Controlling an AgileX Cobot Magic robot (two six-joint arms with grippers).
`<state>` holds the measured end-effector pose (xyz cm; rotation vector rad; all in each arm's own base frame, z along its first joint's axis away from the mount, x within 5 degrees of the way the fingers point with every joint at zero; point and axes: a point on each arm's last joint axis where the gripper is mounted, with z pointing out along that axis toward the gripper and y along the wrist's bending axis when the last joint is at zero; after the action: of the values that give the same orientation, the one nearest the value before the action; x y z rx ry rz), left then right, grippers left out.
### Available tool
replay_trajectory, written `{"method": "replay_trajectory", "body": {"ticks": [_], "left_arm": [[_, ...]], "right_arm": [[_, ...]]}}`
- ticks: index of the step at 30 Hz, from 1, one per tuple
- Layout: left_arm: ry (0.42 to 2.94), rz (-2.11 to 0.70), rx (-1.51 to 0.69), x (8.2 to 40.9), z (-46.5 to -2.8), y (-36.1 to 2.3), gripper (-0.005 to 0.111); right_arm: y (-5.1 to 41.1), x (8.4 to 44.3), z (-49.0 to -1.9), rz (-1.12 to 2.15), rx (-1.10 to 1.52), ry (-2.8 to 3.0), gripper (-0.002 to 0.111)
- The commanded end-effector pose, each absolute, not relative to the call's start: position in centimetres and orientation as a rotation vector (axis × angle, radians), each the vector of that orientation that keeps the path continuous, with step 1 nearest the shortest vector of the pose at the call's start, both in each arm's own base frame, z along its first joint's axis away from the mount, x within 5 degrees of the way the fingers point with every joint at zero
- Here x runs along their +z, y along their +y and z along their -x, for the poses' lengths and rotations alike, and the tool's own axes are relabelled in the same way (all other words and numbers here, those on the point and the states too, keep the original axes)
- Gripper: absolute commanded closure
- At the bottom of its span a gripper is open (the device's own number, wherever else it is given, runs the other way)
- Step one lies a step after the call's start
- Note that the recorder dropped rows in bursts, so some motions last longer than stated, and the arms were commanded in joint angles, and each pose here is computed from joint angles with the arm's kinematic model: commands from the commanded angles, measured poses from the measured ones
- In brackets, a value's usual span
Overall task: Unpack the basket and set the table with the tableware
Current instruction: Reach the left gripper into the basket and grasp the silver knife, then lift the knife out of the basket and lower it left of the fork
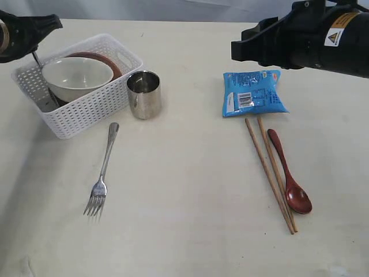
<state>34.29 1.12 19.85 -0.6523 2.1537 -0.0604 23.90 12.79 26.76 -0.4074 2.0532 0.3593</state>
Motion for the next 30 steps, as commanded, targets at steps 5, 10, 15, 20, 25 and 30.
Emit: {"method": "replay_trajectory", "body": {"ticks": [5,10,15,20,25,30], "left_arm": [[2.066,0.571,-0.191,23.7,-35.0,0.2,0.106],[2.023,0.341,-0.303,27.3,-33.6,-1.2,0.106],[1.962,0.165,-0.384,30.2,-32.0,-2.3,0.107],[1.931,-0.062,-0.452,32.2,-30.1,-3.6,0.107],[1.923,-0.244,-0.695,33.3,-28.2,-5.6,0.107],[1.992,-0.378,-1.011,32.5,-26.4,-7.3,0.107]], "right_arm": [[12.8,27.0,-23.8,0.409,0.361,2.043,0.073],[12.8,27.0,-23.8,0.409,0.361,2.043,0.073],[12.8,27.0,-23.8,0.409,0.361,2.043,0.073],[12.8,27.0,-23.8,0.410,0.361,2.045,0.073],[12.7,26.9,-23.7,0.411,0.359,2.051,0.073],[12.7,26.7,-23.6,0.416,0.350,2.080,0.073]]}}
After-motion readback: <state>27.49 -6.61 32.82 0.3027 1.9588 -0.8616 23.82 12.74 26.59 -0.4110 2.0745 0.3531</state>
